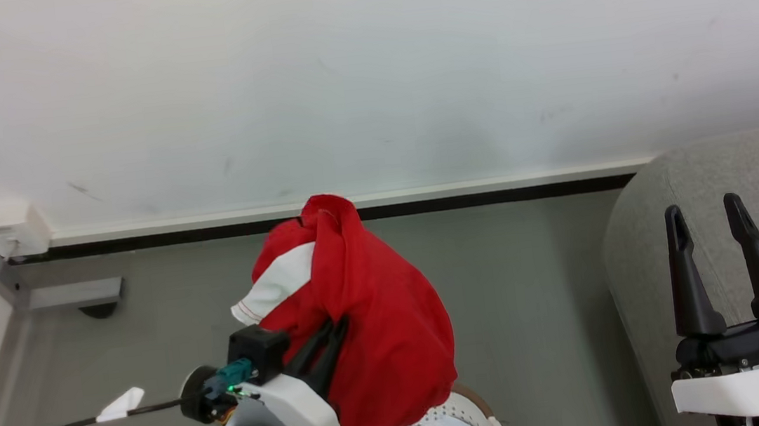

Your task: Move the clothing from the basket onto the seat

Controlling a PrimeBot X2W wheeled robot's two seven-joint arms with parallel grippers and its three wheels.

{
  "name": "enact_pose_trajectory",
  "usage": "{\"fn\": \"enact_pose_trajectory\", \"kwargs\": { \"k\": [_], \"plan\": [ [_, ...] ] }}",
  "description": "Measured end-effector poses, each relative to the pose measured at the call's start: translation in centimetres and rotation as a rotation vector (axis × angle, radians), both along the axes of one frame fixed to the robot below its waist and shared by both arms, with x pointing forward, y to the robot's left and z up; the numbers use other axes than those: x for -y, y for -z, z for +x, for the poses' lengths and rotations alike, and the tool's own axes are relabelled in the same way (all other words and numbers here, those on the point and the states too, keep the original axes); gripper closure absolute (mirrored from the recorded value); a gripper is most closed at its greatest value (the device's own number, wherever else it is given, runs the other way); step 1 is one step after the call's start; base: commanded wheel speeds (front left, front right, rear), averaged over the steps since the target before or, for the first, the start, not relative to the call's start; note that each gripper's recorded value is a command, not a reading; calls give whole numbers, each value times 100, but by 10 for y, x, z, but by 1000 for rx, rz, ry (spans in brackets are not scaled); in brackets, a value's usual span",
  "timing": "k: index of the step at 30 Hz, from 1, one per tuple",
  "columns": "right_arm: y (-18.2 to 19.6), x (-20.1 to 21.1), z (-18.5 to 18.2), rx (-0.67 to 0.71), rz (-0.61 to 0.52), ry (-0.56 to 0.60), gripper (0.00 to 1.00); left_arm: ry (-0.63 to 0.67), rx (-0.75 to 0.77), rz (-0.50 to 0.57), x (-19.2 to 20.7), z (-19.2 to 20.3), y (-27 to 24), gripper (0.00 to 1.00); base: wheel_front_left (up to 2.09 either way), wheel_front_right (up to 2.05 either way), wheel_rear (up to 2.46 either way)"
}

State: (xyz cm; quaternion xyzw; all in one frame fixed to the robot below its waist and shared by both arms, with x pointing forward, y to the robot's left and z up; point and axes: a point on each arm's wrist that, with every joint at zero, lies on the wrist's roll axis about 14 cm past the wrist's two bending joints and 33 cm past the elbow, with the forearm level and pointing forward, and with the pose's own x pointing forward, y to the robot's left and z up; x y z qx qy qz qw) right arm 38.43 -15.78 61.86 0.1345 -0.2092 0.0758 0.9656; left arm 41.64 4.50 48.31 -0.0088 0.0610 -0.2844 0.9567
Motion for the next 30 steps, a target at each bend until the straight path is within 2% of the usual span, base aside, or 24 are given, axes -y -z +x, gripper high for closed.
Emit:
{"fn": "enact_pose_trajectory", "kwargs": {
  "k": [8, 16, 25, 30],
  "plan": [
    [0, -20, -6, 0, -2, -57, 0, -36, 192, -55, -14, -5, -67, 100, 0, 0, 0],
    [5, -32, -8, -16, -9, -94, 0, -27, 305, -92, -11, -8, -119, 100, 0, 0, 0],
    [13, -40, -10, -37, -27, -117, 0, -21, 345, -108, -8, -10, -140, 100, 0, 0, 0],
    [33, -63, -15, -84, -132, -196, 0, -18, 355, -125, -6, -12, -147, 100, 0, 0, 0]
  ]
}}
